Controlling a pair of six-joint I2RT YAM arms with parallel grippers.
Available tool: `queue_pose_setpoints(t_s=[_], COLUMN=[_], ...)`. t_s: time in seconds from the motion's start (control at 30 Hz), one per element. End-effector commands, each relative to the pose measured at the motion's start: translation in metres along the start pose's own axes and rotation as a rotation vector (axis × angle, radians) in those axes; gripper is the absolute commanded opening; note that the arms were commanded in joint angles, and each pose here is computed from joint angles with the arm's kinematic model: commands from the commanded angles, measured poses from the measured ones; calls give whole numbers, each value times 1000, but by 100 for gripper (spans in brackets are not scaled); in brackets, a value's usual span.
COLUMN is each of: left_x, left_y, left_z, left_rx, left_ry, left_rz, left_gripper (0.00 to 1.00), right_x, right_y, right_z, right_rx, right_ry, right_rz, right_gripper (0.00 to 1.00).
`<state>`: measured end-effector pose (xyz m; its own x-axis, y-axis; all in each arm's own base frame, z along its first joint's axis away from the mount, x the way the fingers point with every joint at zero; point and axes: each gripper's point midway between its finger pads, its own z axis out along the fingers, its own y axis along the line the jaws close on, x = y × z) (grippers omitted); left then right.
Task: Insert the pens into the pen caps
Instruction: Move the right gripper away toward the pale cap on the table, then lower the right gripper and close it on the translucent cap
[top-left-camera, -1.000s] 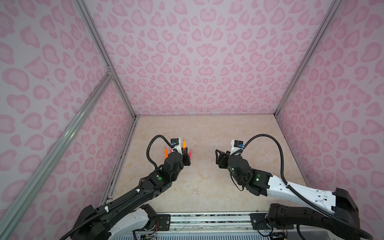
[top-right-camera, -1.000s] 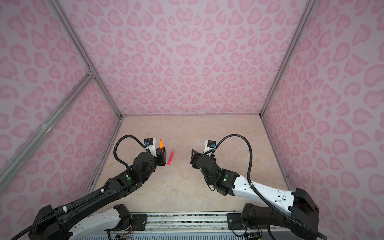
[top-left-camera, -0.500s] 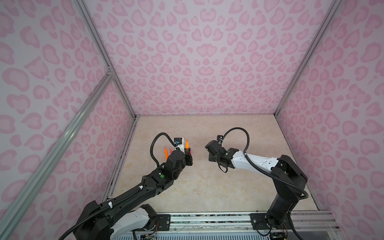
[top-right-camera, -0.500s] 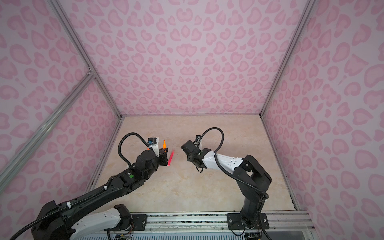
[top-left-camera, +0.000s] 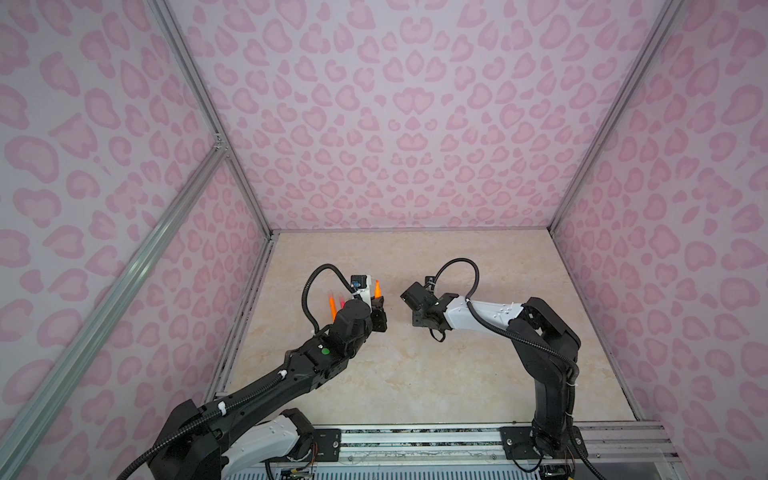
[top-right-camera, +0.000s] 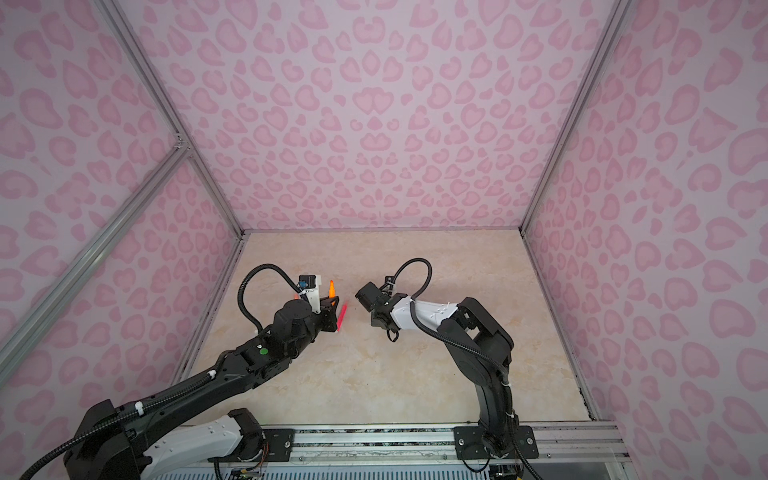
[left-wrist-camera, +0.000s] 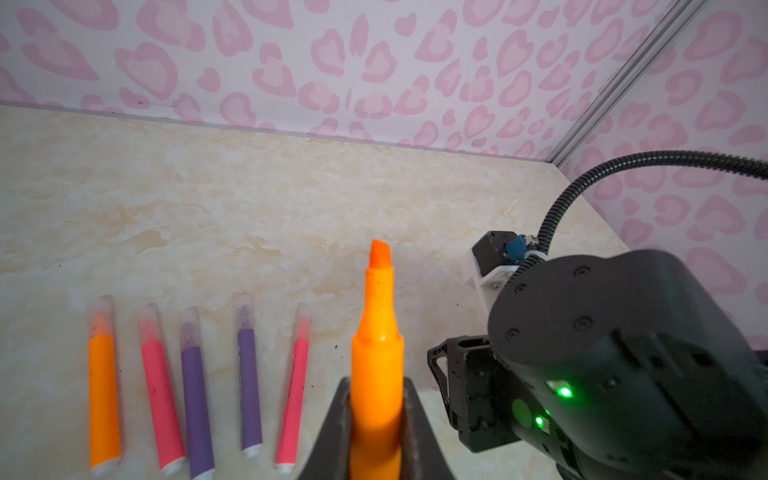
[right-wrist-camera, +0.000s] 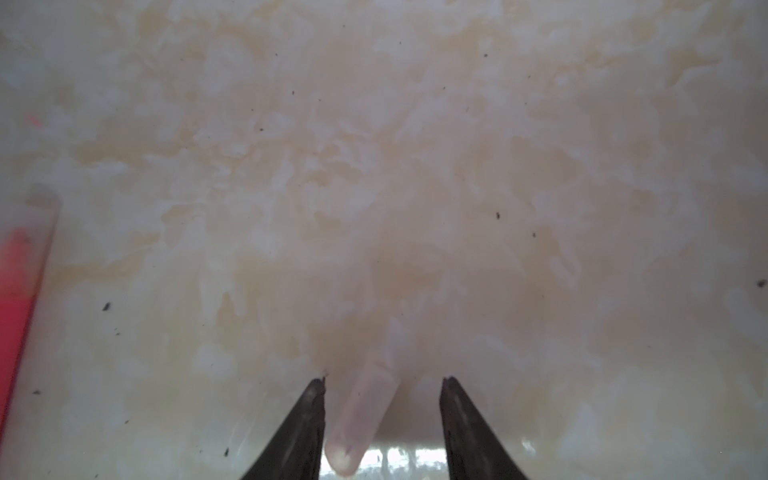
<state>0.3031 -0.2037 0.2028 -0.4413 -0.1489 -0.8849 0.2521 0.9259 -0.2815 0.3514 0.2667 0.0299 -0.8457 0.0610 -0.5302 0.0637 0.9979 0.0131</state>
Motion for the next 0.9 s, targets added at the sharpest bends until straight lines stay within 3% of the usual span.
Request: queue_pose_setpoints(t_s=[0.0,0.43,0.87], left_x=[-8,-6,-4], left_y=[-5,-11,-14], left_z=[1,2,5], left_rx=[15,39,52], left_ry=[-15,-2,11], left_rz=[3,4,7], left_gripper=[3,3,3], right_x=[7,9,11], right_y=[0,-1,-1], right_z=[7,10,14], right_rx=[11,16,23], right_ry=[27,27,34], right_rz=[-18,-21,-24], right_gripper=[43,30,28])
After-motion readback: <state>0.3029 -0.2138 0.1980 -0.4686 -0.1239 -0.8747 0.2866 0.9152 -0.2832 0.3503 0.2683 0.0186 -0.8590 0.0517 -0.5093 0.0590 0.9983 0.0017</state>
